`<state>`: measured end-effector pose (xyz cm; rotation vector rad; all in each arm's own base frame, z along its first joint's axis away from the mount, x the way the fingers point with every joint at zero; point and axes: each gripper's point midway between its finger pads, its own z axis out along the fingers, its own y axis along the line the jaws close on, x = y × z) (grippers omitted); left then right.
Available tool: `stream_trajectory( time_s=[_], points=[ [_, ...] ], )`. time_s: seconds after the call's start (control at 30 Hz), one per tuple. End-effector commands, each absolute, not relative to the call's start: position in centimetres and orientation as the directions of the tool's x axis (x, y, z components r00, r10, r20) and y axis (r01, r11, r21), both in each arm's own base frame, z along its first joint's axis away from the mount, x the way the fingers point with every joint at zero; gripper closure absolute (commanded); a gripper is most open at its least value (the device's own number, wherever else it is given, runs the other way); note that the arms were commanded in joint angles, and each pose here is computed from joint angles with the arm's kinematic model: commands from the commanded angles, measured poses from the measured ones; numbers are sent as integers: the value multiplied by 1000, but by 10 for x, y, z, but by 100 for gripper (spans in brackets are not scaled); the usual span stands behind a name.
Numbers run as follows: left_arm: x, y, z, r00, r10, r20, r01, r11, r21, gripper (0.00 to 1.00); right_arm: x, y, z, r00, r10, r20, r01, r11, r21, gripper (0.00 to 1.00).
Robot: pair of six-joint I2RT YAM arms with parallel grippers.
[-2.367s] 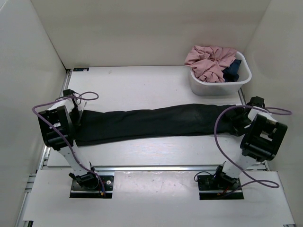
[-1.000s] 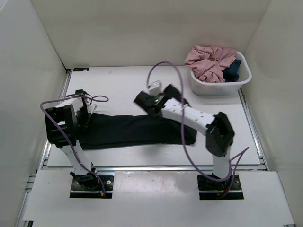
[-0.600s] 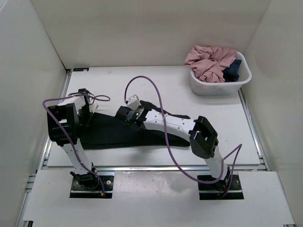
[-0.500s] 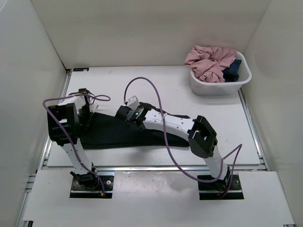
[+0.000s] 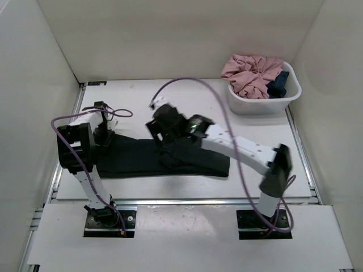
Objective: Fold and stack the trousers
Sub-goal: Fold the trousers
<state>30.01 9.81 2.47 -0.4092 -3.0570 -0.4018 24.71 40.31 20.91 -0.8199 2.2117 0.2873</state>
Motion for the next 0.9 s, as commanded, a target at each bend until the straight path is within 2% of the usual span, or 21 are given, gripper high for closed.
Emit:
stream_trajectory(
  time_s=[0.0, 0.07, 0.13, 0.17, 0.23, 0.27, 0.3, 0.33, 0.37, 0.4, 0.43, 0.47, 0.5, 0.6, 0.73, 0.8, 0.87],
  points=[
    [338, 102, 77, -954, 283, -102, 237, 915, 327, 45, 273, 346, 218, -601, -363, -712, -532, 847, 16, 18],
    [350, 106, 106, -939, 309, -149, 239, 901, 363, 44, 277, 314, 186, -675, -366, -640, -490, 871, 19, 22],
    [357, 101, 126, -919, 346, -188, 267, 899, 347, 43, 260, 292, 151, -708, -430, -561, -525, 851, 9, 20],
    [370, 91, 149, -892, 376, -250, 285, 899, 334, 41, 256, 287, 144, -699, -456, -551, -547, 837, 1, 19],
    [361, 65, 169, -860, 431, -274, 376, 897, 232, 39, 253, 280, 137, -665, -505, -550, -588, 809, -31, 18],
    [365, 27, 183, -806, 468, -363, 458, 881, 118, 39, 252, 278, 133, -655, -523, -545, -601, 798, -43, 18],
    [356, 4, 184, -784, 493, -378, 515, 856, 47, 37, 250, 281, 132, -646, -539, -541, -624, 780, -32, 20],
    [343, -21, 183, -769, 519, -374, 571, 820, -38, 37, 247, 283, 132, -634, -557, -537, -649, 760, -22, 23],
    [329, -75, 182, -714, 551, -432, 668, 721, -183, 37, 240, 285, 124, -606, -606, -515, -696, 718, -25, 28],
    [308, -100, 169, -707, 565, -426, 698, 656, -288, 37, 236, 285, 120, -598, -623, -503, -714, 700, -18, 38],
    [293, -123, 166, -687, 572, -449, 725, 585, -364, 37, 231, 289, 120, -584, -638, -502, -733, 680, -10, 40],
    [275, -163, 165, -641, 578, -505, 767, 453, -455, 35, 226, 289, 113, -584, -653, -482, -741, 672, -12, 40],
    [254, -173, 146, -647, 591, -482, 756, 415, -506, 35, 224, 285, 108, -581, -664, -470, -746, 666, -18, 40],
    [247, -196, 117, -627, 607, -487, 772, 406, -488, 34, 225, 275, 96, -597, -671, -441, -726, 685, -58, 36],
    [252, -216, 114, -649, 548, -528, 757, 397, -519, 30, 222, 278, 81, -617, -650, -444, -710, 703, -42, 35],
    [255, -221, 112, -659, 539, -525, 750, 415, -515, 30, 215, 277, 70, -629, -650, -427, -706, 707, -36, 30],
    [254, -221, 100, -669, 537, -514, 742, 442, -505, 30, 216, 276, 65, -637, -644, -425, -691, 721, -56, 30]
  ],
)
